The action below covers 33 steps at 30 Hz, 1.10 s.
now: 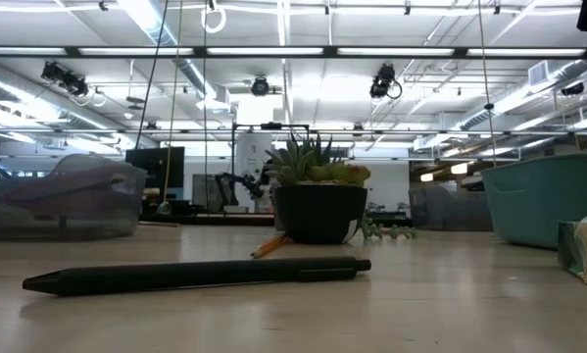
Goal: Sort crayons/erasers/pens/pencils in bins
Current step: Put the light green eraser into the green blue bin
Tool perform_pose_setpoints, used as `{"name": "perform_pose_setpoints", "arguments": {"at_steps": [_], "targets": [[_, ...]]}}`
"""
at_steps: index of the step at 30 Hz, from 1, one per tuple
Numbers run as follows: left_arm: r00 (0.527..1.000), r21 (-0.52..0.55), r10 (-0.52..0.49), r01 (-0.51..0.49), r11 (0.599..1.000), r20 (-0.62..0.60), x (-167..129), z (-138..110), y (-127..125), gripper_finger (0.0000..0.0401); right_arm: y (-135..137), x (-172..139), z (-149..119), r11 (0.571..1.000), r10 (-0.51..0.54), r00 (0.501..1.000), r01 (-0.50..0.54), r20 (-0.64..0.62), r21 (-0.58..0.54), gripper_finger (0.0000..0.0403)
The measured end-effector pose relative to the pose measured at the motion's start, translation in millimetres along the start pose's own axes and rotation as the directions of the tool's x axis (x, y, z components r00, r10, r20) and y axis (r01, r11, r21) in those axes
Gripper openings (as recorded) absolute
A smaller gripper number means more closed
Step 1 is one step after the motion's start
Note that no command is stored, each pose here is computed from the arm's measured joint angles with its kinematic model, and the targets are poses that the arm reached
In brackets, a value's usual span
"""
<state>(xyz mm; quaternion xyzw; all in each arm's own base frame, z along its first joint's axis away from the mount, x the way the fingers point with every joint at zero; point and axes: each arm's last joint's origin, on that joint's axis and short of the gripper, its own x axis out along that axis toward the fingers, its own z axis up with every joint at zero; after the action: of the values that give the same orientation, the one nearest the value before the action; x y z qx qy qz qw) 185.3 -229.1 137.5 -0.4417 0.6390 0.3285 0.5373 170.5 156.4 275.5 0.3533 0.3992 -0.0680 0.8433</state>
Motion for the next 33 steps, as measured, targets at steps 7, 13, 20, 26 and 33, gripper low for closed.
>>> {"name": "perform_pose_setpoints", "arguments": {"at_steps": [7, 13, 20, 26, 33], "targets": [[0.999, -0.001, -0.047, 0.047, 0.999, -0.002, -14.4, 1.1, 1.1, 0.0102, -0.5, 0.6, 1.7, 1.000, -0.004, 1.000, 0.003, 0.005, 0.005, 0.0220], [0.989, -0.012, -0.141, 0.142, 0.990, 0.037, -33.5, 3.5, 1.7, 0.0095, -2.4, 2.9, 7.8, 1.000, -0.016, 1.000, 0.015, 0.021, 0.016, 0.0220], [0.886, -0.022, -0.399, 0.415, 0.909, 0.238, -76.1, 19.7, -0.5, 0.0101, 4.7, 6.1, 23.3, 0.996, 0.070, 0.993, -0.075, 0.090, 0.046, 0.0220], [0.606, 0.041, -0.629, 0.704, 0.709, 0.487, -124.6, 43.4, -5.5, 0.0095, 22.2, 4.1, 46.5, 0.963, 0.263, 0.937, -0.270, 0.231, 0.000, 0.0220], [0.196, 0.201, -0.693, 0.871, 0.448, 0.694, -176.7, 73.7, -20.3, 0.0099, 30.7, -2.6, 75.6, 0.940, 0.339, 0.821, -0.310, 0.458, -0.140, 0.0220]]}}
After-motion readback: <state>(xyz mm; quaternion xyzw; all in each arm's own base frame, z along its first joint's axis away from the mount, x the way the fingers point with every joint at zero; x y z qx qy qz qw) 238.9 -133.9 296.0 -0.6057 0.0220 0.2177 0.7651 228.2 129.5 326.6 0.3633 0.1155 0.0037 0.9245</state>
